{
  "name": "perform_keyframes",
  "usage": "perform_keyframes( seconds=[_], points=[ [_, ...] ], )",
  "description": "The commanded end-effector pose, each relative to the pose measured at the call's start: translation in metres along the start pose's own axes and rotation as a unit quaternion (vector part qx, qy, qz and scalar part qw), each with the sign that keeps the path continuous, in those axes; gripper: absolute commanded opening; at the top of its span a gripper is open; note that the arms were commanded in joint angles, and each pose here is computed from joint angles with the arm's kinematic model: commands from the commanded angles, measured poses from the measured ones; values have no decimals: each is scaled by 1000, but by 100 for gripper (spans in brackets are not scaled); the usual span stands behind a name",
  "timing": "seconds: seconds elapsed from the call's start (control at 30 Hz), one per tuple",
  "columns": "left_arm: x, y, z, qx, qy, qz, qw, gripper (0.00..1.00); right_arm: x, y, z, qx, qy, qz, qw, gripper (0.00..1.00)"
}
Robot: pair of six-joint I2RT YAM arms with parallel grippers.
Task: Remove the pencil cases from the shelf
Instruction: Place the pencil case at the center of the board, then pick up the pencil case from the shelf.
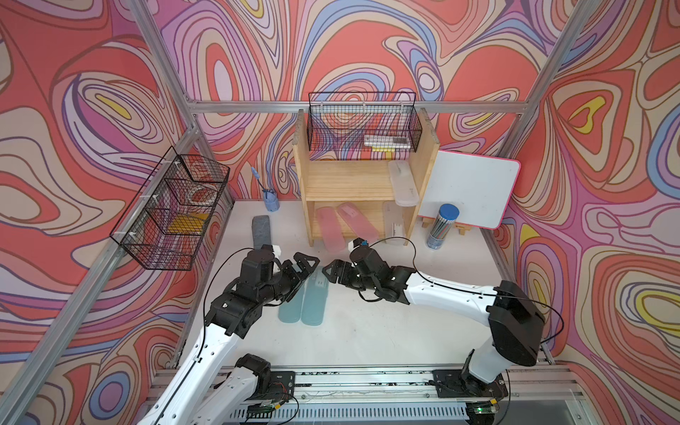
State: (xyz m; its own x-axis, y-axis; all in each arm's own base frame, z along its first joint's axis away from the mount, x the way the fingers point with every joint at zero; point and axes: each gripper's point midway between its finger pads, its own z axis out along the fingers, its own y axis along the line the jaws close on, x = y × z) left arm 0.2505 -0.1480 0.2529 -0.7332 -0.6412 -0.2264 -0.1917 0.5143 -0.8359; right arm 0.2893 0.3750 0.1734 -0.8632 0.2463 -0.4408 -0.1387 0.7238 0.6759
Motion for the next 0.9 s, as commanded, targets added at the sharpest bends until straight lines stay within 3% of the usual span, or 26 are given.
perform_keyframes(
  seconds=[0.0, 0.37, 0.53, 0.87],
  points=[
    [-11, -50, 1, 81, -2, 12, 997, 99, -8, -29, -28, 72, -10, -29, 997, 88],
    [-13, -123, 67, 145, 1, -20, 989, 99, -49, -60, -135, 116, -171, -47, 977, 88],
    [-10, -152, 104, 159, 11, -21, 987, 98, -61, -68, -167, 139, -214, -75, 964, 98],
    [4, -203, 175, 194, 35, -33, 980, 91, -77, -86, -221, 183, -286, -75, 938, 98]
  ],
)
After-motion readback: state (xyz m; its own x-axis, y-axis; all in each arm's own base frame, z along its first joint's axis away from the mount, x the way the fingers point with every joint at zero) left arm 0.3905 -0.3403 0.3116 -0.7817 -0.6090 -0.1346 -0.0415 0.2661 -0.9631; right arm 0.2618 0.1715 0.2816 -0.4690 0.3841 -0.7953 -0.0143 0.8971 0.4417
